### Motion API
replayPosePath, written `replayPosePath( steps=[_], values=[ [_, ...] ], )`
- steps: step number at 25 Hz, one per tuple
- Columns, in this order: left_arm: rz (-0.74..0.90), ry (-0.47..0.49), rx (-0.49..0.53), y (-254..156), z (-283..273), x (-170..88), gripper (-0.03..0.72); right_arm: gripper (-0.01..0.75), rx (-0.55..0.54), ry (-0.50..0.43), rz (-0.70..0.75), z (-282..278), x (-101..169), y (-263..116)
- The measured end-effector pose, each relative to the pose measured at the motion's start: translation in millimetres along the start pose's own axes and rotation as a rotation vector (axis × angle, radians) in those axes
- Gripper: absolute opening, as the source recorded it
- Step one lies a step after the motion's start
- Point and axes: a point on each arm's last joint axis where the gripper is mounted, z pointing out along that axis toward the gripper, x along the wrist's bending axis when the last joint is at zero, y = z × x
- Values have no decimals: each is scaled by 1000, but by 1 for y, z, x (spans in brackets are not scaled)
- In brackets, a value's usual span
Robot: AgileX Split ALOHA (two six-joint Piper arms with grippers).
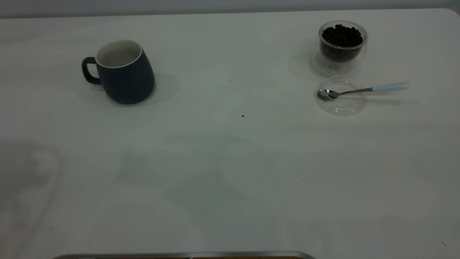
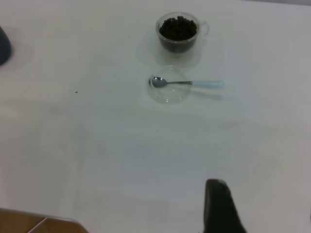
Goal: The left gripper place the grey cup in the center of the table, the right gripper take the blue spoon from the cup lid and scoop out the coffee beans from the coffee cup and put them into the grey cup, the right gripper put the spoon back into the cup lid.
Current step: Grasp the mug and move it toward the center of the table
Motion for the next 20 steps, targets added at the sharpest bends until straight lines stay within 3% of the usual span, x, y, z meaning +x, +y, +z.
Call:
replayPosePath(
  steps=[12,15,20],
  values=[
    [117,-14,82,104,139,-1,590,478,0,0,0,0,0,0],
    [259,-29,160,115,168,-2,590,478,0,0,0,0,0,0],
    [654,-97,266,120,194,-2,590,478,0,0,0,0,0,0]
  ],
)
